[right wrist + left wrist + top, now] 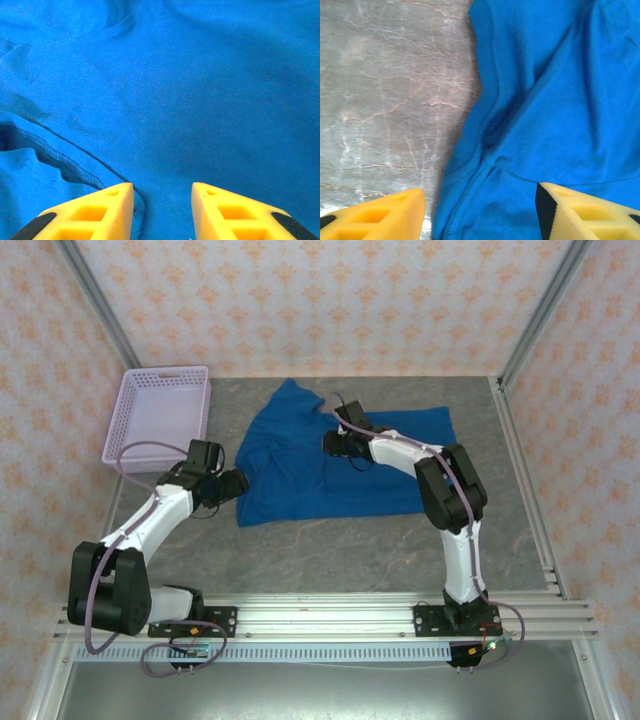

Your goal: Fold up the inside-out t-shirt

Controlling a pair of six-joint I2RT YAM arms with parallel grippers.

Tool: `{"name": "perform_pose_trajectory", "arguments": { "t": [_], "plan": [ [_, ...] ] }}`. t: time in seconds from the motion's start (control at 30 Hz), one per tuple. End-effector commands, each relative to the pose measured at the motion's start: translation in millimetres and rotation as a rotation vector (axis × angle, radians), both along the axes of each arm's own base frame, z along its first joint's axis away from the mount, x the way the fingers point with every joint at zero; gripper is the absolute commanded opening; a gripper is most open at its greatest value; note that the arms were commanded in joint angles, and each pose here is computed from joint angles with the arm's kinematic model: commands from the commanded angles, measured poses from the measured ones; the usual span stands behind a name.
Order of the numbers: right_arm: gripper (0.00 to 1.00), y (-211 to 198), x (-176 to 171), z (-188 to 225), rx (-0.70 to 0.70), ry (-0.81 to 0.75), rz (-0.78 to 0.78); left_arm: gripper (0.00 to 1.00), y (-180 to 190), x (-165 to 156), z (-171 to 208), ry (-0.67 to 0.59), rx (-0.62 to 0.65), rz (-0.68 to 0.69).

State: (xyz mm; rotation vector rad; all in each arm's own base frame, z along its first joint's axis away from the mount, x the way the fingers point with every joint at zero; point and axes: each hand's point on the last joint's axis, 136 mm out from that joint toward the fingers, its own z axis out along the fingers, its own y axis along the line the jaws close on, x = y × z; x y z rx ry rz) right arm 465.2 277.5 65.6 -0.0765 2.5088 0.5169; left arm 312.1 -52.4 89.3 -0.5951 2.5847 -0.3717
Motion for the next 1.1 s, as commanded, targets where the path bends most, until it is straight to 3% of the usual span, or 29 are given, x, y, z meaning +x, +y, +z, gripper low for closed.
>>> {"name": "perform_pose_trajectory", "arguments": {
  "t": [0.0, 0.13, 0.2, 0.3, 0.43, 0.67, 1.07],
  "plan": [
    [0.38, -36, -21, 28, -0.074, -0.014, -0.025, 0.64, -26, 1, 11, -0.049, -0.039, -0.089],
    [0.41, -126, -69, 24, -0.116, 0.088, -0.182, 0.67, -71, 3, 12, -0.07, -0.08, -0.207],
    [0.43, -175, -96, 20, -0.122, 0.147, -0.294, 0.67, -79, 6, 5, -0.039, -0.13, -0.184],
    [0.44, -236, -130, 8, -0.14, 0.229, -0.462, 0.66, -76, 11, -12, 0.012, -0.096, -0.171],
    [0.44, -288, -137, -8, -0.116, 0.288, -0.629, 0.65, -68, 16, -33, 0.074, -0.09, -0.148],
    [0.43, -304, -141, -55, -0.085, 0.515, -0.668, 0.65, -53, 3, -62, 0.167, -0.032, -0.137],
    [0.42, -306, -236, -68, -0.103, 0.662, -0.805, 0.64, -30, -81, -96, 0.339, 0.016, -0.12]
  ]
}}
